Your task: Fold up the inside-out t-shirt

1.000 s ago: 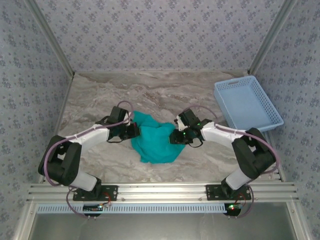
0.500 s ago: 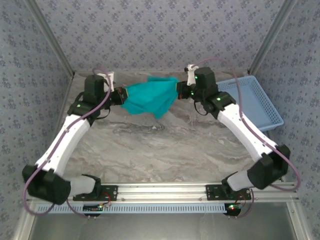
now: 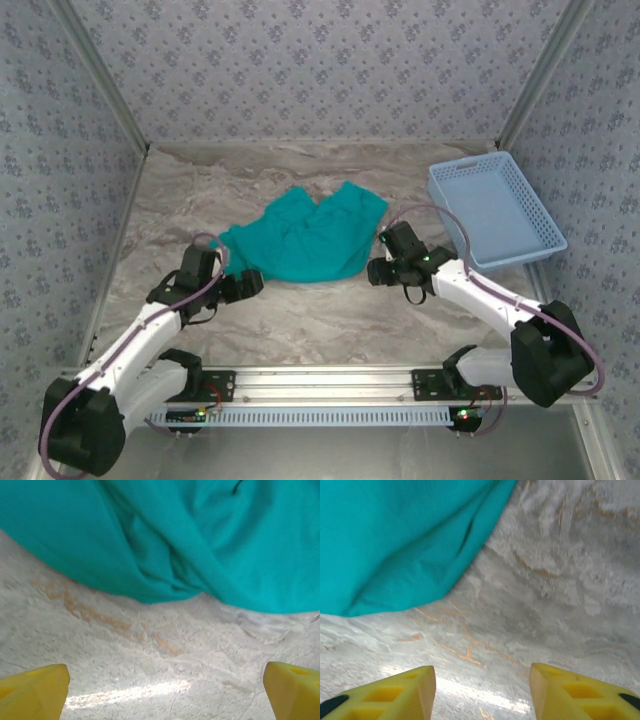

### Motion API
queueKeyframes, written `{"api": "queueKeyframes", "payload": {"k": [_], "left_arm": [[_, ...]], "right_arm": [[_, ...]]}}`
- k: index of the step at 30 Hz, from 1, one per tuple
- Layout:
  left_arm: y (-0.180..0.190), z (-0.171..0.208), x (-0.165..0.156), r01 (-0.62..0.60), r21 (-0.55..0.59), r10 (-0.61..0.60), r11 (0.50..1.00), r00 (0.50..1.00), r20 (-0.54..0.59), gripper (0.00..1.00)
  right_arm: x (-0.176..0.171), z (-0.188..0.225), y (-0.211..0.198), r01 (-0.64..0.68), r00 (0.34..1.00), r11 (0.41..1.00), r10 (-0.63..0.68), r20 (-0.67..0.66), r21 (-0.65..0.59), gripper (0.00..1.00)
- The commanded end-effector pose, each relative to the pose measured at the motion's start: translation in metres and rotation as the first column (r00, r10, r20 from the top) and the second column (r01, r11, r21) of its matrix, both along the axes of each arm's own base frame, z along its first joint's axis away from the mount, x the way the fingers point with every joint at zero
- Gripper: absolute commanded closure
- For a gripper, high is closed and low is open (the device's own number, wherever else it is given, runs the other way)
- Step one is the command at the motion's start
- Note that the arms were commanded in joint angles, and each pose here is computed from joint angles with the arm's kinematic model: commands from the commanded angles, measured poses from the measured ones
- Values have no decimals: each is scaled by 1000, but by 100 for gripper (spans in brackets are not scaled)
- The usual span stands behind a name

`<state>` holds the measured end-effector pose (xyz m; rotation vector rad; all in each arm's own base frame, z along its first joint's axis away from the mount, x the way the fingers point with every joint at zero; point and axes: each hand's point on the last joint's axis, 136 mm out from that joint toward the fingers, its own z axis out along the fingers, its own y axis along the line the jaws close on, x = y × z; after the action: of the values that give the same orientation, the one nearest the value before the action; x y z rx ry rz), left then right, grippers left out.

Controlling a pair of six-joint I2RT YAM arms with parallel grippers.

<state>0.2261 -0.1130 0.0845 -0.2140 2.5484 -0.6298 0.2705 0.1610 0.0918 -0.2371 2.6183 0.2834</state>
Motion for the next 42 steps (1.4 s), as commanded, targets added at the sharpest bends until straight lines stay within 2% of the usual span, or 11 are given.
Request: {"api": "queueKeyframes", "payload": {"k": [1,16,18,19,22,23,30,35,40,41,42], "left_arm": [[10,39,27,-54,38,49,998,992,119,0],[70,-18,88,-385,193,403,903,913,-64,9],[71,-31,93,-383,205,407,901,909,-87,26],[70,-39,96,-372,208,399,905,911,-106,46],[64,-48,107,-310,188,339,932,929,-147,96],[63,-46,113,-299,175,325,938,934,-145,100],[77,74,170,-293,85,281,952,951,126,100],[81,186,164,-281,52,245,958,902,357,100],[86,154,107,-350,-18,330,937,863,383,100],[88,127,93,-366,-21,349,930,867,355,100],[90,102,80,-383,-20,369,923,871,324,82]], "right_arm": [[47,45,19,-14,994,999,9,108,49,42],[175,-2,116,-112,993,989,107,55,94,43],[181,-10,121,-114,993,989,111,37,94,71],[183,-8,123,-110,993,989,106,41,102,88],[187,21,129,-147,985,979,132,113,141,100],[190,34,129,-155,982,977,137,129,143,100],[201,157,95,-148,935,977,86,343,157,100],[155,215,56,-115,893,989,63,445,90,100],[72,135,29,-40,934,997,16,356,59,99],[53,102,26,-25,952,998,4,307,65,90],[35,70,20,5,968,998,-21,251,67,73]]}}
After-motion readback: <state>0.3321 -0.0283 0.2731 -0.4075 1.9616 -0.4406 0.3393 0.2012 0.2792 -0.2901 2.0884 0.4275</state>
